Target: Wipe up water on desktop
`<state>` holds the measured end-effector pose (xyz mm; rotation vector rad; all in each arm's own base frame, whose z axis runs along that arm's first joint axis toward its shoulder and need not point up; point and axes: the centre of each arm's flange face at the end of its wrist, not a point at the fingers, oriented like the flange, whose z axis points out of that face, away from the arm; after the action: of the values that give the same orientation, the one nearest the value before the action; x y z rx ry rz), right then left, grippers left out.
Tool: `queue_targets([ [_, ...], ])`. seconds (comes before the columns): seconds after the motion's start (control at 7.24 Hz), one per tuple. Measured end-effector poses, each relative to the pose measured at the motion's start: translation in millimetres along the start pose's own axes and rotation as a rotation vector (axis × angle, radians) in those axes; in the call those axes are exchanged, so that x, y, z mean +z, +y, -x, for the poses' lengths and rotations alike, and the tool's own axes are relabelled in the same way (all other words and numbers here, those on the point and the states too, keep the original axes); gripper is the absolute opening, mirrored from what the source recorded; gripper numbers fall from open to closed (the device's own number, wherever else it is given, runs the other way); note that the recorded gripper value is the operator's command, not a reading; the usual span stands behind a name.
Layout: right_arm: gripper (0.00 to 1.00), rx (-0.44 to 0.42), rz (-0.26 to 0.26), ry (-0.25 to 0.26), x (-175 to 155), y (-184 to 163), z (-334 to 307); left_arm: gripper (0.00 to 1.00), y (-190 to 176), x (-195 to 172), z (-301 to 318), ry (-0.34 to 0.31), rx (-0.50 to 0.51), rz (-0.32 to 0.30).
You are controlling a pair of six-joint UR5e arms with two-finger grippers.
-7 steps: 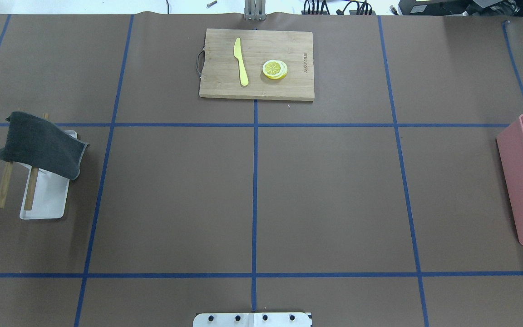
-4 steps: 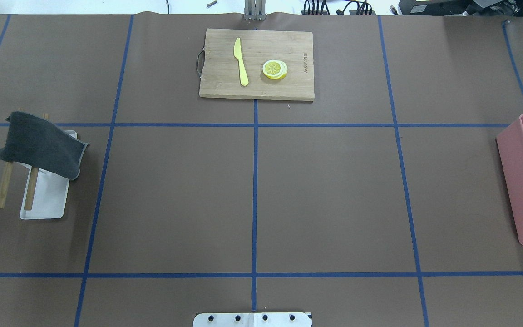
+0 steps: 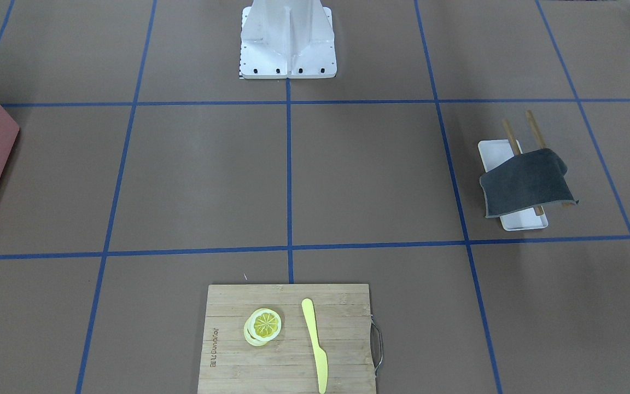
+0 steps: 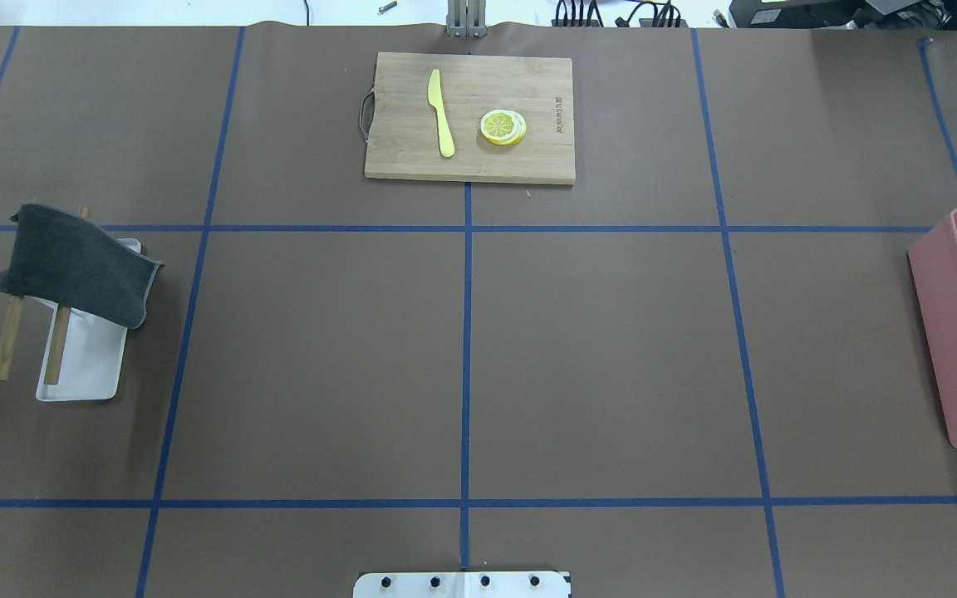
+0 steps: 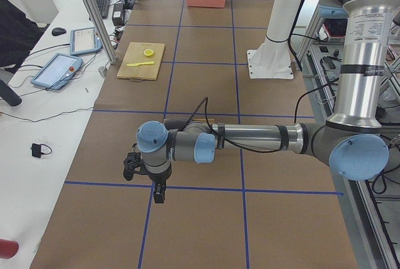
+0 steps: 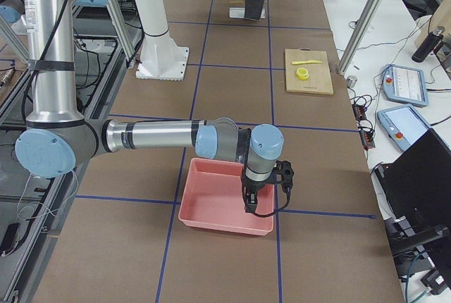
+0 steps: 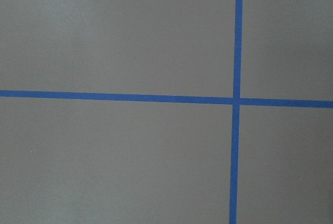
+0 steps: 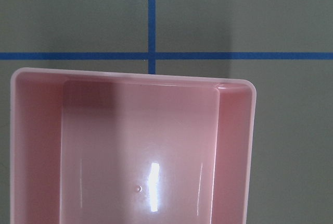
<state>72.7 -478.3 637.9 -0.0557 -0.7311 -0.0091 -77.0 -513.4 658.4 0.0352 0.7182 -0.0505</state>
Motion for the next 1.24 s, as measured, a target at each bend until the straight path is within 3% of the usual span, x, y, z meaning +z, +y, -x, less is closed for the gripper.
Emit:
queue_targets([
  [1.24,1.00,-0.015,-0.018,-0.036,-8,1,11,0.98,-4,-13,-12,0.011,0.033,-0.037],
])
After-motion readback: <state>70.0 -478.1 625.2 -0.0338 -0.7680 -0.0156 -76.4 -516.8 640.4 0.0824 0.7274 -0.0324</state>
